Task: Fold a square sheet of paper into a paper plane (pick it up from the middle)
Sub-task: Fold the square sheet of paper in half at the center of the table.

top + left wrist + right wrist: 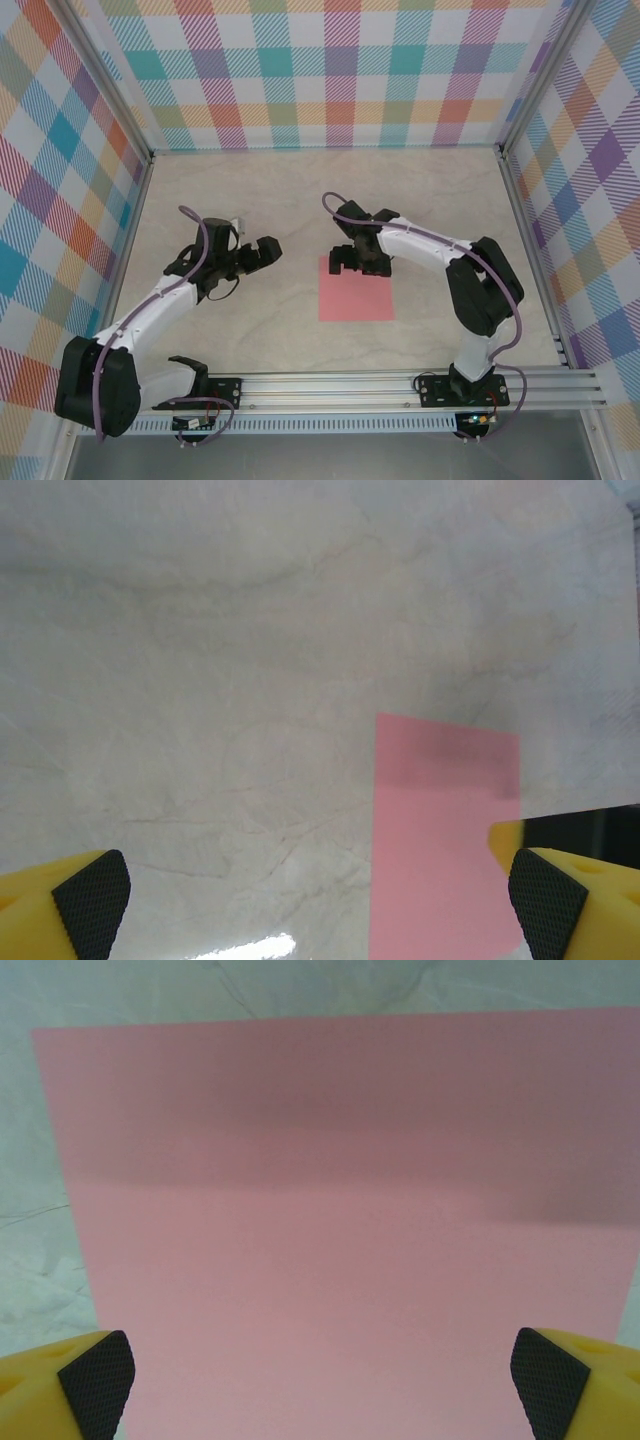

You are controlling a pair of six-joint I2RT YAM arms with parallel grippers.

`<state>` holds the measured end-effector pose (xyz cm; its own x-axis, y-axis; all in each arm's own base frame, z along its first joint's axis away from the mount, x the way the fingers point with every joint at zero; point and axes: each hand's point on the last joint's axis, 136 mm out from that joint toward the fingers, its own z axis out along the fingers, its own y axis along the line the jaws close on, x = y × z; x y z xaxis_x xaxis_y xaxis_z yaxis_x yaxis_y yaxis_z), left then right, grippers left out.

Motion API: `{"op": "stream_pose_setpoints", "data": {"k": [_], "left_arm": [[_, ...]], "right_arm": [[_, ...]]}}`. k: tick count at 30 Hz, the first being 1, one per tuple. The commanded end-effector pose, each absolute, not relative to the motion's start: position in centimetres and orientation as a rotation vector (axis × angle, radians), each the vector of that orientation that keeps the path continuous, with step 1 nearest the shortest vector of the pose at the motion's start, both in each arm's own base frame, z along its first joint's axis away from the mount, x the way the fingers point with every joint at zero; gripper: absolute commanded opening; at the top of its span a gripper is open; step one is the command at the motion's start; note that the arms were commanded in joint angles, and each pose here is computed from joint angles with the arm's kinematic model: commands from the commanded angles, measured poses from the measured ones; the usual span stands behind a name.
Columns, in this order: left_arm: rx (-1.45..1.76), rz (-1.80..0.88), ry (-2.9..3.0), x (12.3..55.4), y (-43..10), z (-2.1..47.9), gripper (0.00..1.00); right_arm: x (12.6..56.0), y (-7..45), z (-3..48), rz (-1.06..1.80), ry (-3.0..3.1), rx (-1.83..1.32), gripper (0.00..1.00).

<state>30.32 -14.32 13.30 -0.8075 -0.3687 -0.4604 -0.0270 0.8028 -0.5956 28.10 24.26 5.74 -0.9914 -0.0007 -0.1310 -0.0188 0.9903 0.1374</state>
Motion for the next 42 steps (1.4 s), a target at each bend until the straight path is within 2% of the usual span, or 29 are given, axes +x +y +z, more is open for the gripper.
{"op": "stream_pose_setpoints", "data": {"k": [1,6,15,32,42], "left_arm": [[-0.279,-0.74,2.305,31.2,-13.7,14.2,1.0],[-0.282,-0.688,2.348,30.7,-13.0,13.7,1.0],[-0.296,-0.758,2.424,30.5,-14.0,12.2,1.0],[-0.298,-0.777,2.428,29.9,-14.1,12.2,1.0],[-0.303,-0.783,2.428,29.8,-14.1,12.3,1.0]], "right_arm": [[27.2,24.3,5.1,0.189,3.05,0.045,1.0],[26.9,24.9,4.3,0.182,3.085,0.029,0.98],[26.8,25.6,3.5,0.114,3.108,0.007,0.96],[24.7,23.7,-1.5,-0.058,3.212,0.011,0.96],[24.7,23.3,-1.9,-0.134,3.21,0.002,0.94]]}}
